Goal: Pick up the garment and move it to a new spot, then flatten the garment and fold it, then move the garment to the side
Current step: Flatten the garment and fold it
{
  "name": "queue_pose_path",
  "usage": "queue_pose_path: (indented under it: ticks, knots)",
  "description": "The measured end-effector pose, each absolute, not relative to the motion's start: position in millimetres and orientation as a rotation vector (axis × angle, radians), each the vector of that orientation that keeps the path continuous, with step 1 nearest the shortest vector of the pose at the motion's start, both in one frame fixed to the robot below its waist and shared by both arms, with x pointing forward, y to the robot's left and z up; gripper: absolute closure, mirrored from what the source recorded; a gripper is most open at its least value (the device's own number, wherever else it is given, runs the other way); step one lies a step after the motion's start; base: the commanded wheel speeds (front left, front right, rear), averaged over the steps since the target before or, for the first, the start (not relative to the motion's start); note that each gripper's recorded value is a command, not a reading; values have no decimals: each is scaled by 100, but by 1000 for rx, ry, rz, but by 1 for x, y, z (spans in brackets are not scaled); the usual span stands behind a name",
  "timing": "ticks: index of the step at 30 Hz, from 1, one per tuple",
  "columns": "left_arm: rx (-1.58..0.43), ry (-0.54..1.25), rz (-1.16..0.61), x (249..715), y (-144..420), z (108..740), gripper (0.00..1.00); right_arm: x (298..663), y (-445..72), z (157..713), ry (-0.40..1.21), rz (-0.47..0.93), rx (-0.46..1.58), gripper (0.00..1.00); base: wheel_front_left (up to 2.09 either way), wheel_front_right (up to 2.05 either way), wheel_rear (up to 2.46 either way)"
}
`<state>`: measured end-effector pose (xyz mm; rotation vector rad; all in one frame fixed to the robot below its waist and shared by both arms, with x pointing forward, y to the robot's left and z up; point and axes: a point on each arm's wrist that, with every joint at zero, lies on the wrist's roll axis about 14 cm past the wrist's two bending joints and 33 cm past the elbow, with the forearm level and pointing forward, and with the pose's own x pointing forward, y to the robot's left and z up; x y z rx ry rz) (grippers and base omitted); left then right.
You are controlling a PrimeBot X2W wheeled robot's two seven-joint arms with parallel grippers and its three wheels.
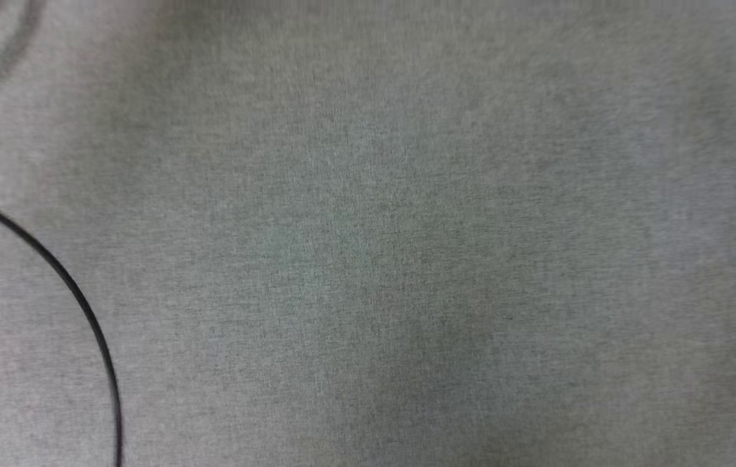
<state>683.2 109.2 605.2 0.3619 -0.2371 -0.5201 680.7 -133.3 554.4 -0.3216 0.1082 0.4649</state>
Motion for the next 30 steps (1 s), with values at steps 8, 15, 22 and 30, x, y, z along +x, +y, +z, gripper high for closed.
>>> queue_pose_path:
  ticks: [8,15,22,30]
  knots:
    - [289,-67,-585,599,98,538,100,608,-133,512,234,534,-289,100,0,0,0]
    - [233,57,-602,520,100,501,100,541,-159,475,365,532,-273,100,0,0,0]
    - [195,170,-625,441,98,471,100,476,-180,452,446,527,-217,100,0,0,0]
    - [124,335,-639,356,93,438,100,399,-202,424,541,505,-155,100,0,0,0]
